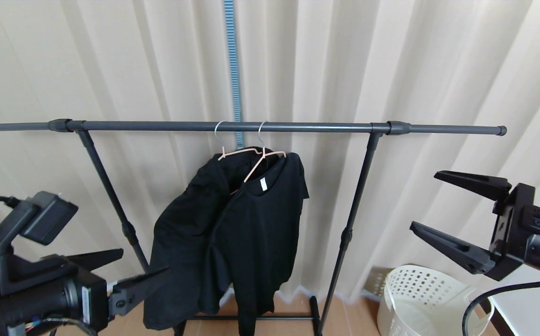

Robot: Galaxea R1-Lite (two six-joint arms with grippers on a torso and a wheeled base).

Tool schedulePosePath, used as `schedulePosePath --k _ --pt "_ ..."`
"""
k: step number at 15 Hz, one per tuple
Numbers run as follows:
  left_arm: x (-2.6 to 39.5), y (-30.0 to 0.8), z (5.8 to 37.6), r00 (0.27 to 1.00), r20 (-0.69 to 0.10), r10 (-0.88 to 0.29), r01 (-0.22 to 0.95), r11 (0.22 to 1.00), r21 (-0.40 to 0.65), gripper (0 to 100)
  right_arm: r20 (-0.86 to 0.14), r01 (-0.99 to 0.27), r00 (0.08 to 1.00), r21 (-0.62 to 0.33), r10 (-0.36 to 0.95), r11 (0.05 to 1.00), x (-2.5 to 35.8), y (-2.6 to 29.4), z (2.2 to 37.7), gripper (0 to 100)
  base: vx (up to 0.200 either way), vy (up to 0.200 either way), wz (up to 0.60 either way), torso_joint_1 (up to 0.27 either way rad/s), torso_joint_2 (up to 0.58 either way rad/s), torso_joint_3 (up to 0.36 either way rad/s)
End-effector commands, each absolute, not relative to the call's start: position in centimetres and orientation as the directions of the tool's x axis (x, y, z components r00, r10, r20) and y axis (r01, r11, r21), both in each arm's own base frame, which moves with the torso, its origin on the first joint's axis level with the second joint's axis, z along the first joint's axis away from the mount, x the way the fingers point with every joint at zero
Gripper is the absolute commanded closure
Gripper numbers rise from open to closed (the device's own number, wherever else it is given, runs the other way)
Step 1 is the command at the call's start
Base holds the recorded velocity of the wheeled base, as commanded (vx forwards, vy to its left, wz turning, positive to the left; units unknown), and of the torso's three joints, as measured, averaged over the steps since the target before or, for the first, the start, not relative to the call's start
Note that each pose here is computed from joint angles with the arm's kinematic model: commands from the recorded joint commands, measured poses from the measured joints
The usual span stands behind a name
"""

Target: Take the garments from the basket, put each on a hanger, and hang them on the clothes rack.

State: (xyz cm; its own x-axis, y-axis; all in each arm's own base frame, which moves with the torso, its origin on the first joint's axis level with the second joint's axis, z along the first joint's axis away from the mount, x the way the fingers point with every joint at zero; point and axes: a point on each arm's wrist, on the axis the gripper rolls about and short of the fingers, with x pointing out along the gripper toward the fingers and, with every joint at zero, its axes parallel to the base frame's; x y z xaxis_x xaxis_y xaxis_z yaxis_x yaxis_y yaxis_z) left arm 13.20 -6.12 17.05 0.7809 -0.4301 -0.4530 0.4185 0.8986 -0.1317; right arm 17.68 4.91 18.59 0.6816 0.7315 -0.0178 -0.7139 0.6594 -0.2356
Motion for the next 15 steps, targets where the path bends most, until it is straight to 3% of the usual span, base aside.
schedulePosePath --k 1,15 --pt "10.5 -4.9 15.2 0.778 -0.461 -0.428 0.416 0.899 -0.133 0 0.001 -0.711 0.678 -0.250 0.735 0.657 14.1 4.2 17.9 0 0.000 0.000 0.00 0.000 0.00 0.000" --pt "5.6 -2.7 11.2 0.782 -0.447 -0.434 0.421 0.897 -0.133 0 -0.092 -0.586 0.810 -0.141 0.579 0.798 2.9 1.5 12.8 0 0.000 0.000 0.00 0.000 0.00 0.000"
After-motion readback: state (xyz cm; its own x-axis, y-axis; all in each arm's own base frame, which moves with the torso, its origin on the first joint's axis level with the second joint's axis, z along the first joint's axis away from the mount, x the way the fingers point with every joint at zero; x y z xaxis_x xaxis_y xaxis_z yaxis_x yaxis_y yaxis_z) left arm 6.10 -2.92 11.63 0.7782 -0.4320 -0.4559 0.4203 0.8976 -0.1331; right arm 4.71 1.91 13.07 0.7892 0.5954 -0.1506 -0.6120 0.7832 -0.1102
